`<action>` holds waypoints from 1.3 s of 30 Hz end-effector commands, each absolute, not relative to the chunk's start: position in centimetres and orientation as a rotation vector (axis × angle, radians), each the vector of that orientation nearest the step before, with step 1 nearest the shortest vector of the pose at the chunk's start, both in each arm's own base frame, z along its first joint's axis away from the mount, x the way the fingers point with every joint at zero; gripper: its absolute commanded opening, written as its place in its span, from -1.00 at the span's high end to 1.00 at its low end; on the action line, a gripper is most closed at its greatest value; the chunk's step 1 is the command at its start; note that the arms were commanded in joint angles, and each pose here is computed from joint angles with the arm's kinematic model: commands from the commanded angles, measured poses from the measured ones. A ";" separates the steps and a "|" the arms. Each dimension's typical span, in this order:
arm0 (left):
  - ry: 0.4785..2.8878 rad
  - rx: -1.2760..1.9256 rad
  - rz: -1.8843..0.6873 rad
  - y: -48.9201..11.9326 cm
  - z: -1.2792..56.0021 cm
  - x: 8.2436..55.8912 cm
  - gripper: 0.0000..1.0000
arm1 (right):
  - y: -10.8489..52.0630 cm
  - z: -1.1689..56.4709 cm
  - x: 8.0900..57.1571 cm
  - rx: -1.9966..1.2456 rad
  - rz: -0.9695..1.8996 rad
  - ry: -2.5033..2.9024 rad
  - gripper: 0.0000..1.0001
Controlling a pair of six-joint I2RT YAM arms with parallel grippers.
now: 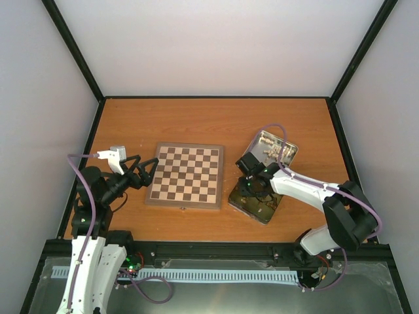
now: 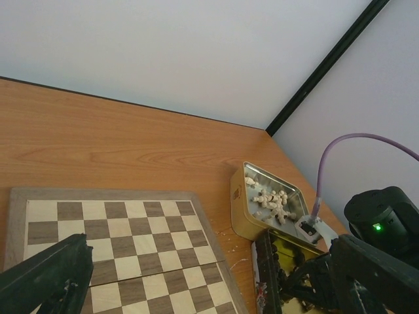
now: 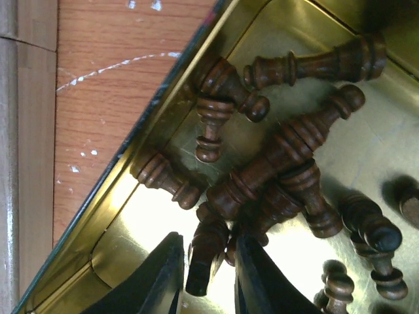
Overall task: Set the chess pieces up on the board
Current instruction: Pick up the chess piece from the storage box, then pick up the chess piece at the center of the board.
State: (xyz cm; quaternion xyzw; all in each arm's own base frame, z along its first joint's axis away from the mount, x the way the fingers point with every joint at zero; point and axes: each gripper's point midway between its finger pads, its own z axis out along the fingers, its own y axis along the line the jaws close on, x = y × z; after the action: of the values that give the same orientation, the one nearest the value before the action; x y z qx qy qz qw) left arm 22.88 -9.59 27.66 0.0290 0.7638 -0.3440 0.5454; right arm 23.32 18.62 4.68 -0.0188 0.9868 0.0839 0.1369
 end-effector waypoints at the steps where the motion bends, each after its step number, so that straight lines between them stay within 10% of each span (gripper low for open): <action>1: 1.799 0.075 -0.780 -9.2 27.9 22.9 -1.00 | 19.3 4.5 23.7 -0.050 0.253 2.838 0.60; 7: 1.798 0.070 -0.771 -9.1 27.9 23.0 -0.99 | 19.0 5.2 23.9 -0.043 0.243 2.818 0.86; 29: 1.784 0.074 -0.770 -9.1 28.2 22.7 -0.99 | 28.6 15.8 23.5 -0.320 0.919 2.655 0.85; 39: 1.775 0.079 -0.764 -9.1 28.3 22.5 -0.99 | 32.7 12.5 24.9 -0.513 0.608 2.718 0.86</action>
State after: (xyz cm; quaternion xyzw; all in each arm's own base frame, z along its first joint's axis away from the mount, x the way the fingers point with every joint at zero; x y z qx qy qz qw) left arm 22.69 -9.28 27.87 0.0269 0.7607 -0.3348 0.5555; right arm 24.48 31.23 12.75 -0.1344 0.9458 0.2636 0.1341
